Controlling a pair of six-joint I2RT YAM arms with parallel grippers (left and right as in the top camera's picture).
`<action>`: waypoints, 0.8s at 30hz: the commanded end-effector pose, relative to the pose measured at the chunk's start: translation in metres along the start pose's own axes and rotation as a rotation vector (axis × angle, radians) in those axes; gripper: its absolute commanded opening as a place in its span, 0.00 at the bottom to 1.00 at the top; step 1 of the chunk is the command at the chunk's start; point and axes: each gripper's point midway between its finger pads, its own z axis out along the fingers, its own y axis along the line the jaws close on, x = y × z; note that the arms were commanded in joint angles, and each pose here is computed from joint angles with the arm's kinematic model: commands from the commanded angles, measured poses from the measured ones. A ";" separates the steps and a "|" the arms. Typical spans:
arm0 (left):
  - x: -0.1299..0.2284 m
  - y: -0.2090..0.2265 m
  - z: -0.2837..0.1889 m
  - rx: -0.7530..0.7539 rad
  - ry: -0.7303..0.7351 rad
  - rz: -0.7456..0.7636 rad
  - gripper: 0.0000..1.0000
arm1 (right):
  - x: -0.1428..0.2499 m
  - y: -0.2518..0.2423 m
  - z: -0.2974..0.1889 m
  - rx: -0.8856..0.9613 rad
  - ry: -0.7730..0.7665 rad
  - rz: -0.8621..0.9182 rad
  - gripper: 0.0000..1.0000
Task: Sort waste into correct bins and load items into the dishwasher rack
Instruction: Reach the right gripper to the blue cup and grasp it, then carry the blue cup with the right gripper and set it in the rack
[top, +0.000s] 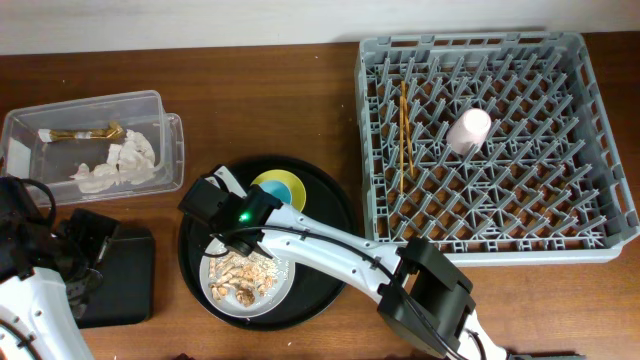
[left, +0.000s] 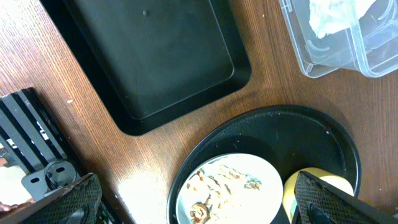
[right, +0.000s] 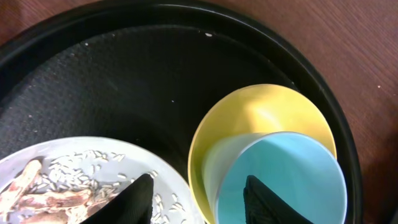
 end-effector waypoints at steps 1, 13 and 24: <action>-0.001 -0.001 -0.002 0.005 -0.007 -0.007 0.99 | 0.013 -0.019 0.016 0.027 0.053 0.055 0.37; -0.001 -0.001 -0.002 0.005 -0.007 -0.007 0.99 | -0.030 -0.050 -0.044 -0.052 0.006 0.225 0.04; -0.001 -0.001 -0.002 0.005 -0.007 -0.007 0.99 | 0.055 -0.360 -0.154 -0.520 0.018 0.920 0.04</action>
